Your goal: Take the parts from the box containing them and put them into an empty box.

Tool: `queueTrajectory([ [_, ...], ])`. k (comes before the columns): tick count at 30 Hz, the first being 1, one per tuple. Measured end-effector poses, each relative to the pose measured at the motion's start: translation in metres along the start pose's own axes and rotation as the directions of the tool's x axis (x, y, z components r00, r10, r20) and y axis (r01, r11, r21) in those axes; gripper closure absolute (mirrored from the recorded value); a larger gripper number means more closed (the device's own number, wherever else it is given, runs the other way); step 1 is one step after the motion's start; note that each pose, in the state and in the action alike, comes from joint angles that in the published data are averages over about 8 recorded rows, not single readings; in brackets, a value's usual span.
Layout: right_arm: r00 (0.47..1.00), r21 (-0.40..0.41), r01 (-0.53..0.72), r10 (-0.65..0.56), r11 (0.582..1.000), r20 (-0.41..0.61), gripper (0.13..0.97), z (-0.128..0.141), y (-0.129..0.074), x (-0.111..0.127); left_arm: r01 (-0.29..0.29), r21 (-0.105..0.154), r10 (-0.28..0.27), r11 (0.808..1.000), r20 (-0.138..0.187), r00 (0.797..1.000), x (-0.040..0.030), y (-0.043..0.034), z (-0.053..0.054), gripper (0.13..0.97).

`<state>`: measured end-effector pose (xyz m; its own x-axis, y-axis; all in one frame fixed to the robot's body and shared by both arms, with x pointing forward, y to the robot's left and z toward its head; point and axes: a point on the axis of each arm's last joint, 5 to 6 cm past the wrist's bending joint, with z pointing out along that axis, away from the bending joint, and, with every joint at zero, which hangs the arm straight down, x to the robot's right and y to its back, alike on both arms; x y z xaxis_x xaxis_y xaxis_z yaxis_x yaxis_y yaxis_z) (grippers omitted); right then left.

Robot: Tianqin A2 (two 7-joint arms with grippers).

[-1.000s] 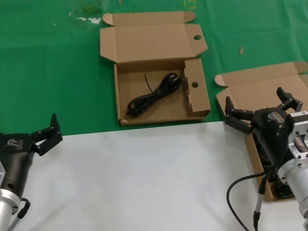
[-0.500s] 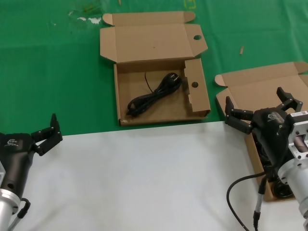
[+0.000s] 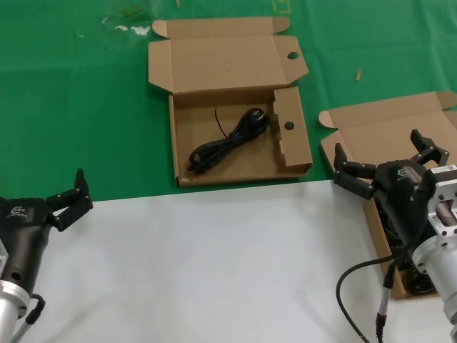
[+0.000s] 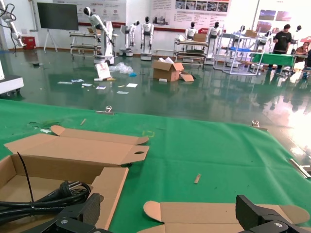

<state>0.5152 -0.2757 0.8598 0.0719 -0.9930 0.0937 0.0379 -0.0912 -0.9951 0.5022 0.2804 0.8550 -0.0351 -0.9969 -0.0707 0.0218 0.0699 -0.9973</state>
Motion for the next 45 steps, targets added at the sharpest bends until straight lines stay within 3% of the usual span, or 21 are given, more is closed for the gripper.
queueTrajectory([
  [45, 1.0, 0.0, 0.0, 0.0, 1.0, 0.0, 0.13, 0.0, 0.0, 0.0, 0.0, 0.0, 0.0, 1.0, 0.0, 1.0, 0.0, 0.0, 0.0, 0.132],
])
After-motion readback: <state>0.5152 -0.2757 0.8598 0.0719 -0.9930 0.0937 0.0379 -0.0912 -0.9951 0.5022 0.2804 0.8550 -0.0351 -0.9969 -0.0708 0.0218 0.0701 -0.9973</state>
